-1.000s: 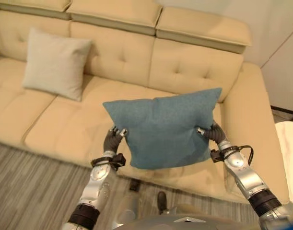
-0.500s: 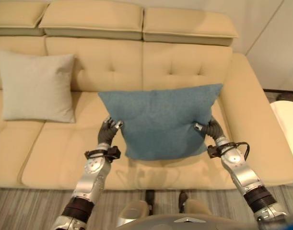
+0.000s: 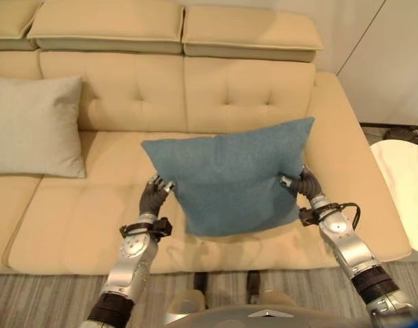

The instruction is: Pick up all the scattered cushions and arrange them neatly on the sofa.

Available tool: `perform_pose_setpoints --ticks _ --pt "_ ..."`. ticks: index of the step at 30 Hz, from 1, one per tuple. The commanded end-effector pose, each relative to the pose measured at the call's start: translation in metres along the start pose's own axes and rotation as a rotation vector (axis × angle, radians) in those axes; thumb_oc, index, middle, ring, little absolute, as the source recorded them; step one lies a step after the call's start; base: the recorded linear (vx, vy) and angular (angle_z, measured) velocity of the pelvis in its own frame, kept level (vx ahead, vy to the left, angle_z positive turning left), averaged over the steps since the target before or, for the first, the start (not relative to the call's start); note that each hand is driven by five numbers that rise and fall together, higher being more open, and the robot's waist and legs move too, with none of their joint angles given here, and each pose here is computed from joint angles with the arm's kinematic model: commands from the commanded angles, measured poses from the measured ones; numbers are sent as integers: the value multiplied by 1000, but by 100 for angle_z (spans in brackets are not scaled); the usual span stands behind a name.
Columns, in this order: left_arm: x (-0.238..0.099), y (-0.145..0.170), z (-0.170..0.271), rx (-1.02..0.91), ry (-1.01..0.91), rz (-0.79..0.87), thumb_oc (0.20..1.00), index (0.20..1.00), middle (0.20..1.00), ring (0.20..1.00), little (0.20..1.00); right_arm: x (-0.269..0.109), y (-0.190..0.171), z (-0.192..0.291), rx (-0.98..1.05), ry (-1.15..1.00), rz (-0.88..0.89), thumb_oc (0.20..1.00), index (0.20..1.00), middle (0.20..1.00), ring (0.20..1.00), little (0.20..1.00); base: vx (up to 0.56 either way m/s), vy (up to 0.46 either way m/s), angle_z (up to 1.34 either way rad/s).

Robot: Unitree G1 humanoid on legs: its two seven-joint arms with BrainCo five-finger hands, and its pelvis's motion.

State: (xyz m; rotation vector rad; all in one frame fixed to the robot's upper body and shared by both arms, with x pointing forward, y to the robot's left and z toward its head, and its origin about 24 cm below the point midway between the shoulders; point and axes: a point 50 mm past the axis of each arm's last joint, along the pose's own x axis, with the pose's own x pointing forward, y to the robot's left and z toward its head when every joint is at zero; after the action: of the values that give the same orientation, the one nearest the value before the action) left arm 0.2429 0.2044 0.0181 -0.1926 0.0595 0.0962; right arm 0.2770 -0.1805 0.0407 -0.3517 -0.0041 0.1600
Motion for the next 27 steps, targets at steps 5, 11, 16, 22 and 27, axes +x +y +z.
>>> perform_pose_setpoints --ticks 5,11,16,22,27 --pt "67 -40 113 46 -444 -64 200 200 200 200 200 64 -7 112 41 -404 -90 200 200 200 200 200 -82 -34 5" --pt "100 -60 216 122 -712 -45 200 200 200 200 200 106 -34 188 -54 -517 -202 200 200 200 200 200 -131 -38 -1" --pt "104 -70 268 168 -836 -34 200 200 200 200 200 113 -44 221 -78 -578 -254 200 200 200 200 200 -24 -7 -1" --pt "100 -89 305 212 -932 -68 200 200 200 200 200 118 -55 253 -216 -615 -280 200 200 200 200 200 3 -2 10" --pt "99 -104 309 200 -950 -110 200 200 200 200 200 122 -58 263 -268 -610 -294 200 200 200 200 200 -12 -13 13"
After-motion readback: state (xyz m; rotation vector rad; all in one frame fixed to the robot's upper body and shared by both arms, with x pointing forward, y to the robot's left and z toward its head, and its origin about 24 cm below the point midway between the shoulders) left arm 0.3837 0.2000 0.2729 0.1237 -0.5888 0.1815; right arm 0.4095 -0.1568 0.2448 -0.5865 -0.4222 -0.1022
